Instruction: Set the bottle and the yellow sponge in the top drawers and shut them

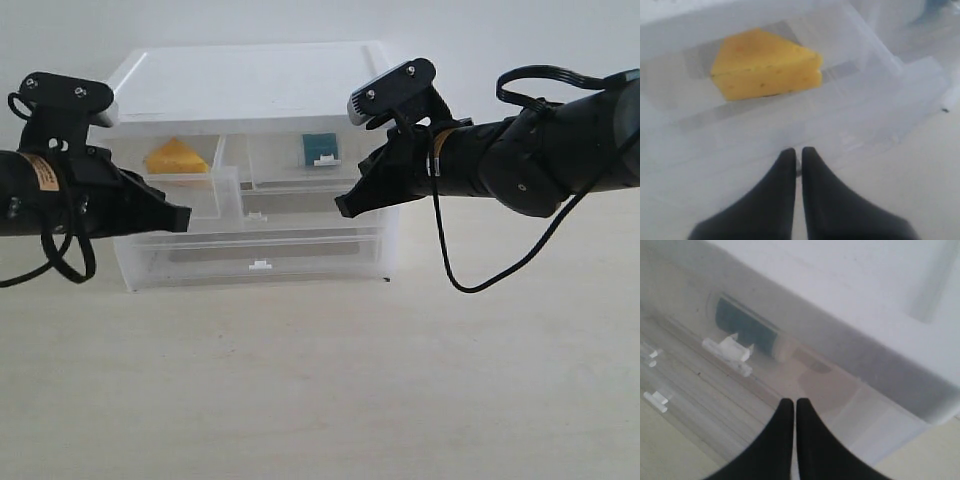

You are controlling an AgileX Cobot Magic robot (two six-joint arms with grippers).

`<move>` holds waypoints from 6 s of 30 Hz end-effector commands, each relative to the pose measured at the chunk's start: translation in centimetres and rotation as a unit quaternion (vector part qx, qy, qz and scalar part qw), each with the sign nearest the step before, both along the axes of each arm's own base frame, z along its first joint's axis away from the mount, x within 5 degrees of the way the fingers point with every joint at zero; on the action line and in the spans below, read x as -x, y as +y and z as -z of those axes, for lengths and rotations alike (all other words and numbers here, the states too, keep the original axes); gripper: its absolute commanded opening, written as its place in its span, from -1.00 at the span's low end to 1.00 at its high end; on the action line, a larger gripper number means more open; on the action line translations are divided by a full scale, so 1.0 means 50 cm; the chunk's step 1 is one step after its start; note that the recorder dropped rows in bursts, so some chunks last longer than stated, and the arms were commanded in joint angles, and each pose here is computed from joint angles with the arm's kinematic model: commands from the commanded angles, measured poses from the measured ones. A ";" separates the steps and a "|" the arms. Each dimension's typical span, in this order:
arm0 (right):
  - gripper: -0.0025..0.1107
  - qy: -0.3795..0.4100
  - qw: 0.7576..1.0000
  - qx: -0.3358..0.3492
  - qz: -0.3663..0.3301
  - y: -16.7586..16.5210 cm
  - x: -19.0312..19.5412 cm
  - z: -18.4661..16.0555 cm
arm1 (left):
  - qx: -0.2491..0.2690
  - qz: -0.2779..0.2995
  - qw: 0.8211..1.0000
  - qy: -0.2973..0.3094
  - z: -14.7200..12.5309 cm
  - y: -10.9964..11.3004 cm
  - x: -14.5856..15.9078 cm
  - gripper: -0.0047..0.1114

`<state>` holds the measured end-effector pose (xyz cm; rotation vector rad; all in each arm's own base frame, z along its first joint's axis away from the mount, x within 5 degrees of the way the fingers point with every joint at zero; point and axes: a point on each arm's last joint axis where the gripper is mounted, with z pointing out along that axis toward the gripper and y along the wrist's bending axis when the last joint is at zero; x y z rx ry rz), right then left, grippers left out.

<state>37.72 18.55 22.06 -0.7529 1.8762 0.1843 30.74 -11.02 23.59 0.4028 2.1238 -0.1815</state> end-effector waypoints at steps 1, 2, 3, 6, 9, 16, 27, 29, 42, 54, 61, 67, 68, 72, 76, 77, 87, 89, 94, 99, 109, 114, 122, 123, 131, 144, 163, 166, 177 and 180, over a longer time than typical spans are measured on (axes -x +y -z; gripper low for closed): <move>-0.96 -0.006 1.000 -0.008 0.006 -0.007 -0.008 -0.005 | 0.021 -0.023 0.999 -0.027 -0.002 0.016 -0.042 -0.85; -0.96 -0.007 1.000 -0.009 0.006 -0.007 -0.008 -0.006 | 0.025 -0.022 0.999 -0.037 -0.005 0.011 -0.054 -0.85; -0.96 -0.008 1.000 -0.010 0.005 -0.006 -0.008 -0.006 | 0.028 -0.021 0.998 -0.043 -0.006 0.009 -0.060 -0.85; -0.96 -0.009 1.000 -0.011 0.004 -0.006 -0.008 -0.007 | 0.034 -0.019 0.997 -0.059 -0.015 0.002 -0.081 -0.85; -0.96 -0.009 1.000 -0.011 0.004 -0.006 -0.008 -0.007 | 0.037 -0.019 0.997 -0.067 -0.019 -0.005 -0.102 -0.85; -0.96 -0.008 1.000 -0.012 0.005 -0.006 -0.008 -0.007 | 0.037 -0.019 0.997 -0.068 -0.017 -0.012 -0.128 -0.85; -0.96 -0.009 1.000 -0.011 0.004 -0.006 -0.008 -0.007 | 0.037 -0.021 0.997 -0.067 -0.077 -0.004 -0.073 -0.85; -0.96 -0.010 1.000 -0.011 0.004 -0.006 -0.008 -0.007 | 0.053 -0.004 0.994 -0.093 -0.098 -0.011 -0.026 -0.85; -0.96 -0.017 0.999 -0.029 0.008 -0.010 0.006 -0.035 | 0.102 0.043 0.963 -0.246 -0.111 0.063 0.265 -0.85; -0.96 -0.062 0.995 -0.077 0.002 -0.055 0.114 -0.129 | 0.135 0.026 0.936 -0.323 -0.101 0.109 0.352 -0.85; -0.96 -0.122 0.985 -0.119 -0.011 -0.102 0.230 -0.201 | 0.137 0.025 0.935 -0.327 -0.104 0.120 0.380 -0.85; -0.96 -0.229 0.954 -0.191 -0.026 -0.193 0.436 -0.272 | 0.183 0.021 0.911 -0.370 -0.102 0.150 0.450 -0.85; -0.96 -0.240 0.949 -0.201 -0.026 -0.205 0.462 -0.272 | 0.190 0.021 0.905 -0.381 -0.103 0.155 0.461 -0.85; -0.96 -0.285 0.927 -0.242 -0.028 -0.261 0.582 -0.233 | 0.235 0.022 0.865 -0.442 -0.111 0.180 0.520 -0.85; -0.96 -0.335 0.902 -0.270 -0.034 -0.297 0.662 -0.181 | 0.245 0.022 0.857 -0.454 -0.107 0.193 0.551 -0.85; -0.96 -0.341 0.898 -0.276 -0.034 -0.302 0.672 -0.174 | 0.235 0.024 0.860 -0.453 -0.105 0.192 0.550 -0.85; -0.96 -0.318 0.905 -0.283 -0.005 -0.321 0.689 -0.117 | 0.209 0.019 0.895 -0.393 -0.081 0.189 0.540 -0.85; -0.96 -0.316 0.906 -0.282 -0.003 -0.321 0.688 -0.116 | 0.209 0.019 0.895 -0.393 -0.081 0.189 0.540 -0.85; -0.96 -0.315 0.906 -0.281 -0.002 -0.321 0.688 -0.116 | 0.210 0.019 0.894 -0.394 -0.081 0.189 0.540 -0.85; -0.96 -0.315 0.906 -0.281 -0.002 -0.321 0.688 -0.116 | 0.210 0.019 0.894 -0.394 -0.081 0.189 0.540 -0.85; -0.96 -0.315 0.906 -0.281 -0.002 -0.321 0.688 -0.116 | 0.208 0.018 0.896 -0.392 -0.076 0.188 0.539 -0.85; -0.96 -0.315 0.906 -0.281 -0.002 -0.321 0.688 -0.116 | 0.184 -0.025 0.904 -0.384 -0.053 0.193 0.529 -0.85; -0.96 -0.314 0.906 -0.282 -0.002 -0.321 0.688 -0.116 | 0.141 -0.156 0.924 -0.318 -0.015 0.216 0.516 -0.85; -0.96 -0.314 0.906 -0.282 -0.002 -0.321 0.688 -0.116 | 0.135 -0.169 0.926 -0.310 -0.011 0.218 0.516 -0.85; -0.96 -0.314 0.906 -0.282 -0.002 -0.321 0.688 -0.116 | 0.095 -0.216 0.932 -0.275 0.057 0.229 0.503 -0.85; -0.96 -0.314 0.907 -0.282 -0.002 -0.321 0.688 -0.115 | 0.026 -0.214 0.960 -0.178 0.102 0.232 0.507 -0.85; -0.96 -0.314 0.907 -0.282 -0.002 -0.321 0.688 -0.115 | 0.025 -0.213 0.960 -0.182 0.100 0.232 0.507 -0.85; -0.96 -0.314 0.907 -0.282 -0.002 -0.321 0.688 -0.115 | 0.025 -0.213 0.960 -0.182 0.100 0.232 0.507 -0.85; -0.96 -0.314 0.907 -0.282 -0.002 -0.321 0.688 -0.115 | 0.025 -0.213 0.960 -0.182 0.100 0.232 0.507 -0.85; -0.96 -0.314 0.907 -0.282 -0.002 -0.321 0.688 -0.115 | 0.025 -0.213 0.960 -0.182 0.100 0.232 0.507 -0.85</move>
